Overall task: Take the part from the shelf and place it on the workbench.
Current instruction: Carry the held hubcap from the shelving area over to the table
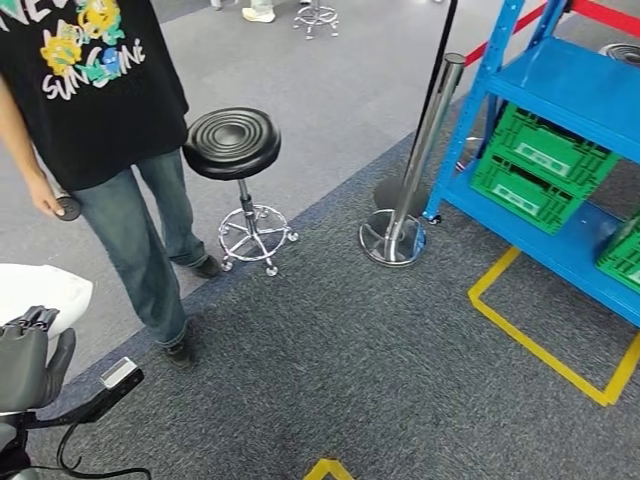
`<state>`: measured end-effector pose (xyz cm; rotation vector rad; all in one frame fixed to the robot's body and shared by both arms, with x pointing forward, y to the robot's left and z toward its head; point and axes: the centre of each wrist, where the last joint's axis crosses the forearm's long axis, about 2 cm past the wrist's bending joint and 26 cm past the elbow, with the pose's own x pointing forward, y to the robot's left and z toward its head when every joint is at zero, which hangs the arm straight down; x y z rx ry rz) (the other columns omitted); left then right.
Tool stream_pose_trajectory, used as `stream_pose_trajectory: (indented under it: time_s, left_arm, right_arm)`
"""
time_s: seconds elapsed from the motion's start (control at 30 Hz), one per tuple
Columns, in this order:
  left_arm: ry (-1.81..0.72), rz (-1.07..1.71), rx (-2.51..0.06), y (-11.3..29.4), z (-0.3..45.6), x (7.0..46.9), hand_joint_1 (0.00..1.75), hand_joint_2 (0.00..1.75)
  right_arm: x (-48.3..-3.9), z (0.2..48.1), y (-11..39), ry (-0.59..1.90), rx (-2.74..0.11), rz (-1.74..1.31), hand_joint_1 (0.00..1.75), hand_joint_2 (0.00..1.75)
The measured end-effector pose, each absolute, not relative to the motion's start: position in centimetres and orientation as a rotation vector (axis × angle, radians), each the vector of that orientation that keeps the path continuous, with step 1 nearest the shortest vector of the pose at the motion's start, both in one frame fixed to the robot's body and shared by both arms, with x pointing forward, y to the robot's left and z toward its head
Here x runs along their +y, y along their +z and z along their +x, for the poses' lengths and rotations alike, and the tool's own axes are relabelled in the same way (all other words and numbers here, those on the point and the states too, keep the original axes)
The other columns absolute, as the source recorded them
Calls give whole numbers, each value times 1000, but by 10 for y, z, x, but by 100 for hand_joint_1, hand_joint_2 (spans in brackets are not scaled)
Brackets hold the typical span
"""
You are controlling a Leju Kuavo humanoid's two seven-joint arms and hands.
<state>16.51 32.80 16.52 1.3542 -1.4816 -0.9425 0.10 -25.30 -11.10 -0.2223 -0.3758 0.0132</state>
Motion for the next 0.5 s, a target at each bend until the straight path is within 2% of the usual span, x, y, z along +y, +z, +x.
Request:
stream_pose_trajectory:
  time_s: [0.5]
  left_arm:
    - [-946, 1351, -1465, 165, 165, 328, 175, 175]
  right_arm:
    - [-252, -1, -111, 14, -376, -218, 0, 0]
